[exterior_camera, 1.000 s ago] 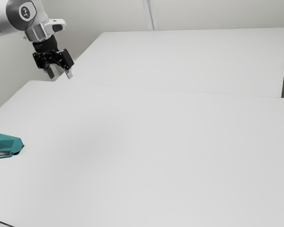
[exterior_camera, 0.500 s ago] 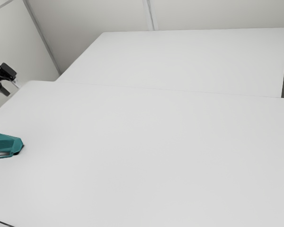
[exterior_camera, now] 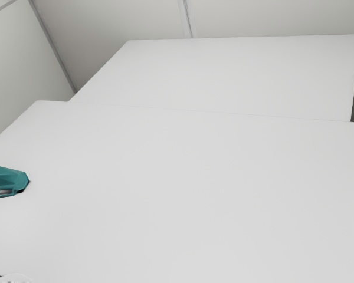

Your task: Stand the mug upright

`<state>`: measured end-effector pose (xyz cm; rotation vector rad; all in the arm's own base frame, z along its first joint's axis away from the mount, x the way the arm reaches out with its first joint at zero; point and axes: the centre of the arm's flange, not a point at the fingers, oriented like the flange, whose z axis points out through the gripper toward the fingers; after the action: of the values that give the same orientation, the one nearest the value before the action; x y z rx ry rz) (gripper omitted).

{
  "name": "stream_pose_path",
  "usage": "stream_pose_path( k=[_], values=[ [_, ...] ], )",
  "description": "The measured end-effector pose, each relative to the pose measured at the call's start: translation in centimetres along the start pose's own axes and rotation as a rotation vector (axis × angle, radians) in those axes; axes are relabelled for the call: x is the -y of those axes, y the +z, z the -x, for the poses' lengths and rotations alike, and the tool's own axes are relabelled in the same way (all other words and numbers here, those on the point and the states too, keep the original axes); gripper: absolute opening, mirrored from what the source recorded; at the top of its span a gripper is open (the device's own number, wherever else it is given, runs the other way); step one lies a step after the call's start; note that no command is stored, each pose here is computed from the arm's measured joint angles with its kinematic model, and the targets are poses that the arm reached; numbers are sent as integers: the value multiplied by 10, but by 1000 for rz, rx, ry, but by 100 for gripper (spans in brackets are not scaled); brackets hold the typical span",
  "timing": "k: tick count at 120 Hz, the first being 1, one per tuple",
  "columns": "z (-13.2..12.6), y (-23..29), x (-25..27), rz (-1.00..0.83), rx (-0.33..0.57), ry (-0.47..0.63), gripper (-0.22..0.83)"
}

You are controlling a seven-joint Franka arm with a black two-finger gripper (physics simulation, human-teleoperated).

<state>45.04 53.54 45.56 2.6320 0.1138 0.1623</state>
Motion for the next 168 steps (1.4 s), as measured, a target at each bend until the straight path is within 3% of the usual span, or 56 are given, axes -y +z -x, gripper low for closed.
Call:
stream_pose_path(
  k=[36,77,108,146,153,168],
  values=[
    [30,4,61,41,-68,50,61],
    [50,76,134,137,-64,52,61],
    [50,89,133,246,-132,88,61],
    [60,108,124,390,-112,106,61],
    [61,109,123,403,-112,107,55],
    [62,112,122,423,-110,107,23]
  ],
)
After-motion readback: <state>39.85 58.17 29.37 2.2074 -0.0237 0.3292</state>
